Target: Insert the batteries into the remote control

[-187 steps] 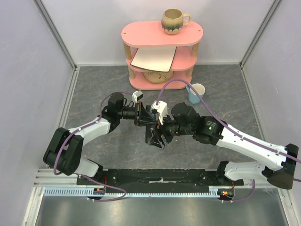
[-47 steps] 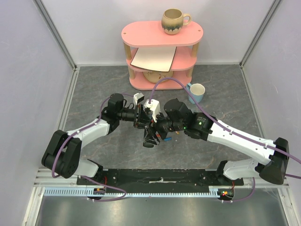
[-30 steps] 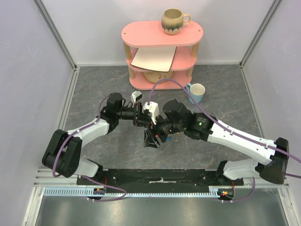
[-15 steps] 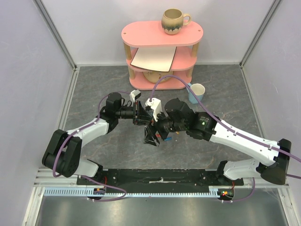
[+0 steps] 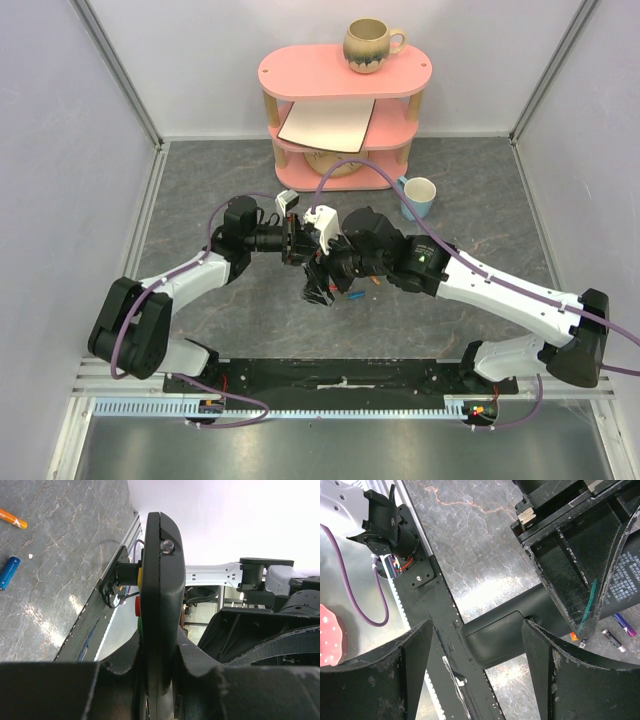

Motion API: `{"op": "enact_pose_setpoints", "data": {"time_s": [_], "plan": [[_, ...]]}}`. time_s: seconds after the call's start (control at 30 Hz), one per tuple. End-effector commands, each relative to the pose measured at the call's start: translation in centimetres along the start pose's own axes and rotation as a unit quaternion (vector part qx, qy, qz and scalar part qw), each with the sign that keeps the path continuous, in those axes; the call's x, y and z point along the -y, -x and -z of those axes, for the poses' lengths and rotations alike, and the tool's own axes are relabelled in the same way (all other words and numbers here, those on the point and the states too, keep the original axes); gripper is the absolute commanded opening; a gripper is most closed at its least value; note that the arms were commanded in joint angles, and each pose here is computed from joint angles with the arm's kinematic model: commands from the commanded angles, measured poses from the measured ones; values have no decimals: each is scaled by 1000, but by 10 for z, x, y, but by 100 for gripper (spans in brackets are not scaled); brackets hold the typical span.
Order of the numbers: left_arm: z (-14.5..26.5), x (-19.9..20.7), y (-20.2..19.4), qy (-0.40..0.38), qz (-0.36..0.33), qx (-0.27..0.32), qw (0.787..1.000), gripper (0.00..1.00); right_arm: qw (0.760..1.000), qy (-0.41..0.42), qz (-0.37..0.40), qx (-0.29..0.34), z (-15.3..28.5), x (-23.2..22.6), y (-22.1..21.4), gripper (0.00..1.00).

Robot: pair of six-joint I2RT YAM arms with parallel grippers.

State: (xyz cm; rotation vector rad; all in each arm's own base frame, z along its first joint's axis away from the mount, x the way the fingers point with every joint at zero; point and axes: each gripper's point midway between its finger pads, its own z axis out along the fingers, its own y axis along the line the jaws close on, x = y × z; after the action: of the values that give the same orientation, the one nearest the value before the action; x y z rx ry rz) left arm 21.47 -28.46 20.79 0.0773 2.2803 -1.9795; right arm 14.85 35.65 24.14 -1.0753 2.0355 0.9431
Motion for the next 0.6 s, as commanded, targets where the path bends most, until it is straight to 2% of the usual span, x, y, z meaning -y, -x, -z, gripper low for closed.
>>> {"op": "enact_pose_setpoints", "data": {"time_s": [0.0, 0.57], "plan": [[4, 22, -6, -25, -22, -11, 999, 2, 1000, -13, 11, 24, 0, 6, 15, 80], [1, 22, -7, -25, -20, -17, 999, 2, 1000, -12, 11, 27, -6, 10, 16, 79]]}}
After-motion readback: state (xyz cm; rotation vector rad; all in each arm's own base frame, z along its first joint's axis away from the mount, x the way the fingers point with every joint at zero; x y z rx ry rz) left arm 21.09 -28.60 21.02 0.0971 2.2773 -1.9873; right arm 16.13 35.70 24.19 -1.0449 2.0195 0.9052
